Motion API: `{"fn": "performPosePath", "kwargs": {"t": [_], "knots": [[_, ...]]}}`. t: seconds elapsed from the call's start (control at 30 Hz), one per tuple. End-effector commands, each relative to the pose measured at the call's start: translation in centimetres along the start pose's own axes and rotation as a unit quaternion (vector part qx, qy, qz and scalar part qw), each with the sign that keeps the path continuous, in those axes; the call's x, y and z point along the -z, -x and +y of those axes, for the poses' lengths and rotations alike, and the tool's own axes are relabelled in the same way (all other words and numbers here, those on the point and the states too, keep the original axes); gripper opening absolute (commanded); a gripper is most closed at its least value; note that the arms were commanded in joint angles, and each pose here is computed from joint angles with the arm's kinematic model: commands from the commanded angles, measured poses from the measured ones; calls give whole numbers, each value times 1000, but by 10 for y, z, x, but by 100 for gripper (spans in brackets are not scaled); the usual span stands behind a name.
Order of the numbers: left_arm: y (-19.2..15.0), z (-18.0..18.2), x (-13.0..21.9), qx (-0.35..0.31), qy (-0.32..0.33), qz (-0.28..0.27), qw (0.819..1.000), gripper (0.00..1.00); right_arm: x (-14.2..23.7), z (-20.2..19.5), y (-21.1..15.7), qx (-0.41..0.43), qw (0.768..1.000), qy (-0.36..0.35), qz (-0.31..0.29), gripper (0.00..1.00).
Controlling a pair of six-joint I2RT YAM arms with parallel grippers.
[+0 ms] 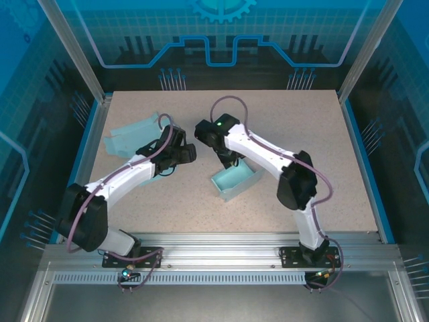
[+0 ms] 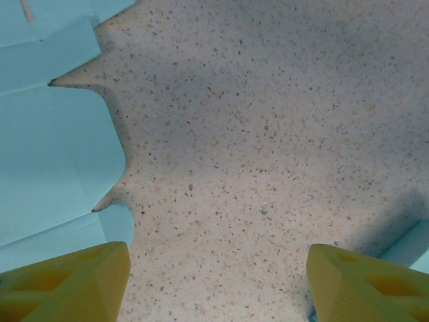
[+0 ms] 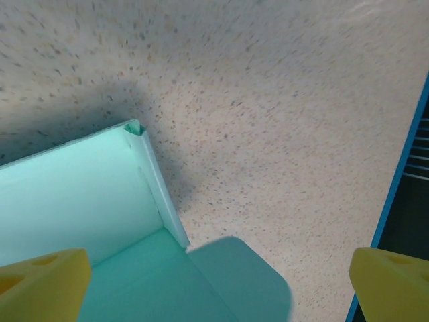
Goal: Fold the paper box
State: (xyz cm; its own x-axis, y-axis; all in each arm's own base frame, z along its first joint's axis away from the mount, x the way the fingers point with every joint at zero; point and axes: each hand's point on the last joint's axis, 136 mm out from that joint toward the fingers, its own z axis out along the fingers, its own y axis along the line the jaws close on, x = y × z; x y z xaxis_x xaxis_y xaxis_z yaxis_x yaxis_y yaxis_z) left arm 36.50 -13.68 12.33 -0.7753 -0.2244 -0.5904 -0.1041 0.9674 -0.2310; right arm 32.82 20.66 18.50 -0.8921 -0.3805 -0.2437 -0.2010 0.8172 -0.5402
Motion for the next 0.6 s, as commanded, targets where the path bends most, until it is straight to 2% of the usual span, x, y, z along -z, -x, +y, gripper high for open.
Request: {"fn": "performPosePath", "kwargs": {"t": [0.0, 0.13, 0.27, 0.37, 0.57], "knots": [[-7, -2, -13, -20, -7, 3, 1000, 72, 45, -48, -20, -50, 998, -13, -46, 100], [-14, -6, -28, -45, 2, 5, 999, 72, 55, -77, -60, -124, 989, 22, -80, 100], [-21, -19, -42, -84, 3, 2, 996, 71, 47, -92, -107, -202, 972, 68, -100, 100], [-25, -27, -50, -108, 9, 2, 994, 71, 29, -89, -142, -240, 960, 104, -99, 100], [-31, -31, -53, -95, -8, 3, 995, 75, -14, -56, -194, -284, 941, 172, -66, 100]]}}
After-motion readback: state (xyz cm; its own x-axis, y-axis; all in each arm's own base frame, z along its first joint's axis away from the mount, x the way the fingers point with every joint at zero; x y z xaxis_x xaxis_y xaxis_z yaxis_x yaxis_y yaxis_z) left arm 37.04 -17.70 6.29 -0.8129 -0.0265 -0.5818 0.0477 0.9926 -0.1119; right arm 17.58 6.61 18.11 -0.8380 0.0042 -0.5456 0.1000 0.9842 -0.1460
